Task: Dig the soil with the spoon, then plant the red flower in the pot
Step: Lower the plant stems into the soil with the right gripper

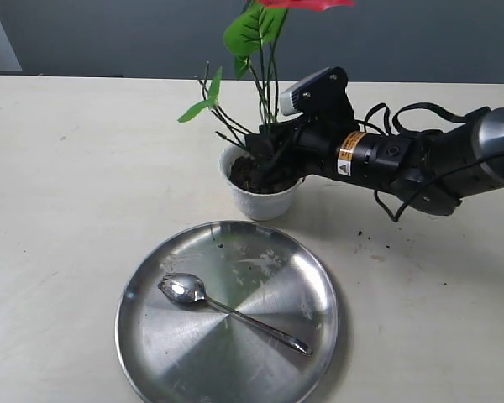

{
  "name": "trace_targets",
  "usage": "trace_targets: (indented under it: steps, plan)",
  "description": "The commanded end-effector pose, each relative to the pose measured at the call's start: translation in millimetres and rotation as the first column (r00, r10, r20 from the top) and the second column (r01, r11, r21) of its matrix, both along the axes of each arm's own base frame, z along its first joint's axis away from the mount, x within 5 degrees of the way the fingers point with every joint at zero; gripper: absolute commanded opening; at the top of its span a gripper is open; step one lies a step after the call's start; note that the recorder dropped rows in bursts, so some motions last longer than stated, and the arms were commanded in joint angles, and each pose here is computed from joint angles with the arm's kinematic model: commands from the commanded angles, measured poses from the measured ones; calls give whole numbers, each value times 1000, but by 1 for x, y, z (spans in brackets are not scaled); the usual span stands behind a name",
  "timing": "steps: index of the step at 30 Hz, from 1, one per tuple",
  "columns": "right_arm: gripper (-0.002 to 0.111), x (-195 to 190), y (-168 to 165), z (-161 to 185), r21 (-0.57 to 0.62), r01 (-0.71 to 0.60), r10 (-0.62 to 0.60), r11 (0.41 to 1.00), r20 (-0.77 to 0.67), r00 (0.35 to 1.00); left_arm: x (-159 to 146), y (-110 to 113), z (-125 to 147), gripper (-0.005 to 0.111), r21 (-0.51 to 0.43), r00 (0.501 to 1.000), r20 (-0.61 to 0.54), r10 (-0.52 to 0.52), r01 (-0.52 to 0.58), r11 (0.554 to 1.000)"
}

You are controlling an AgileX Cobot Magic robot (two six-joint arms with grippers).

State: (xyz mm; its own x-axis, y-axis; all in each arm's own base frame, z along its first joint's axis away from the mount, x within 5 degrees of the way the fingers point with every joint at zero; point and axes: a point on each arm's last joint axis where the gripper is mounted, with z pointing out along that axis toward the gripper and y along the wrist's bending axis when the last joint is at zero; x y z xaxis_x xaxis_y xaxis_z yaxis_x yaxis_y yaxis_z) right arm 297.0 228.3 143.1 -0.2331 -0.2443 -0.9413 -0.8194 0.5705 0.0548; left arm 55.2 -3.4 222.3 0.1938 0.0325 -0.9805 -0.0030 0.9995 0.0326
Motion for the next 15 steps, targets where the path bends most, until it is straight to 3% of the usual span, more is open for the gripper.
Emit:
trace_targets:
  steps: [1, 7, 15]
  plan:
    - [31, -4, -4, -1, -61, -12, 9, 998, -58, 998, 0, -1, 1, 0, -11, 1000, 9, -10, 10, 1000]
    - [42, -7, -6, 4, -105, -17, 8, 994, -84, 996, 0, -1, 1, 0, -11, 1000, 9, -10, 10, 1000]
    - [42, -10, -11, 10, -161, -7, -12, 987, -120, 993, 0, -1, 1, 0, -11, 1000, 9, -10, 10, 1000]
